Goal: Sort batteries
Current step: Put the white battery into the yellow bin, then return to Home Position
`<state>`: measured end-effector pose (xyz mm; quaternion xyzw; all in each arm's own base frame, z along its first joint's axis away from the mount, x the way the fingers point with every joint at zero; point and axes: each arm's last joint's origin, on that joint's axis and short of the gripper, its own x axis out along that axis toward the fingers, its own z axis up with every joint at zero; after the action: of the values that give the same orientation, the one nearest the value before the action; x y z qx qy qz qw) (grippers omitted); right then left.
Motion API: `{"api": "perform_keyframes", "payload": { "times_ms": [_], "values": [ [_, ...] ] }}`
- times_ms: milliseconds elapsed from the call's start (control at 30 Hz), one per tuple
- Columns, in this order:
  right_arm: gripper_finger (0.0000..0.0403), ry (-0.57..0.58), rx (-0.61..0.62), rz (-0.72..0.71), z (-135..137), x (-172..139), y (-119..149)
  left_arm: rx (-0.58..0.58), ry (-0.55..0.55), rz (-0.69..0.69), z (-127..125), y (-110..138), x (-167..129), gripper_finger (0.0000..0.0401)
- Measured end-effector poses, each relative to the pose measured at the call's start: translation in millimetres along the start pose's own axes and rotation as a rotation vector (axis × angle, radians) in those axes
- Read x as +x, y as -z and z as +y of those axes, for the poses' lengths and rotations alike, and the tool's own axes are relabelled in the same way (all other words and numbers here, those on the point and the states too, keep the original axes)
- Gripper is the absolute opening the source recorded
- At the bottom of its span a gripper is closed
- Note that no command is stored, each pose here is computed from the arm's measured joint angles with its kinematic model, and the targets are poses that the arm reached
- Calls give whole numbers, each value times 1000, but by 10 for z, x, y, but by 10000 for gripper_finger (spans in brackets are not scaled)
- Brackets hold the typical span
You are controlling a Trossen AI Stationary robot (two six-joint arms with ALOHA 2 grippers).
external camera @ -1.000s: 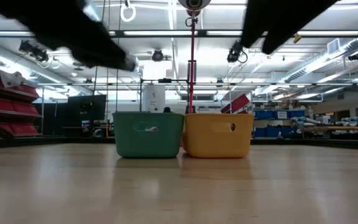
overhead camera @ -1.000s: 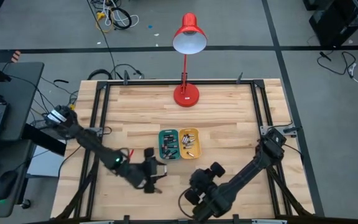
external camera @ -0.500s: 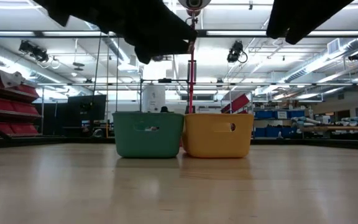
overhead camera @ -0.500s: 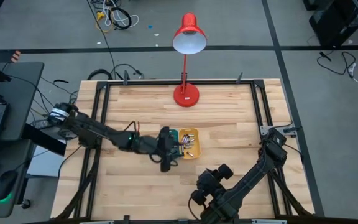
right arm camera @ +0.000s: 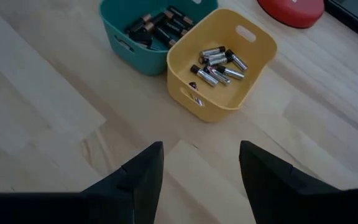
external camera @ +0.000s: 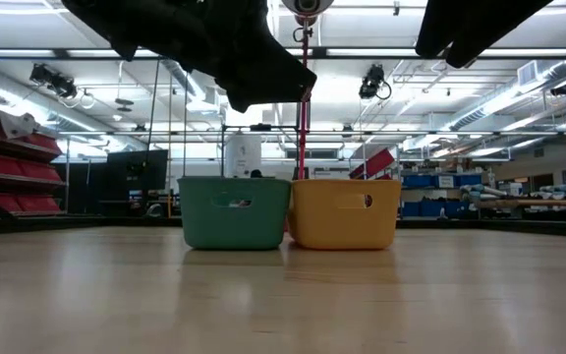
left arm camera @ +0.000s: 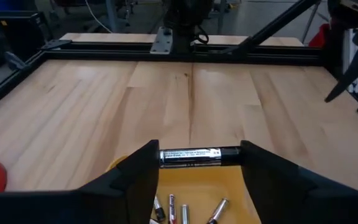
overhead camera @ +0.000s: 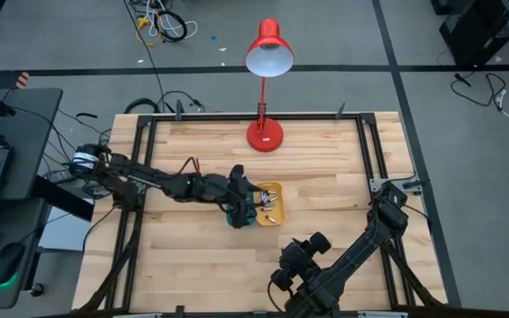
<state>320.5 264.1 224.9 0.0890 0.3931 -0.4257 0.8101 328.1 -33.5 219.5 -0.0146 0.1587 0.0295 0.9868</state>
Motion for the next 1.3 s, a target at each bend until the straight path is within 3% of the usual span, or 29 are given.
{"api": "perform_keyframes", "payload": {
  "times_ms": [200, 567, 800, 1067, 1300],
  "values": [
    [197, 5, -5, 2, 0, 22, -24, -1, 91, 0, 86, 11, 51, 251],
    [197, 10, -16, 4, -1, 39, -38, -20, 115, 39, 127, 144, 174, 249],
    [196, 17, -110, -87, 1, 72, -99, -21, 178, -9, 32, 70, 129, 250],
    [172, 57, -176, -203, -9, 179, -261, -32, 183, -39, -74, -116, -99, 250],
    [111, 49, -148, -305, -233, 44, -642, 29, 133, -61, -86, -339, -462, 250]
  ]
}}
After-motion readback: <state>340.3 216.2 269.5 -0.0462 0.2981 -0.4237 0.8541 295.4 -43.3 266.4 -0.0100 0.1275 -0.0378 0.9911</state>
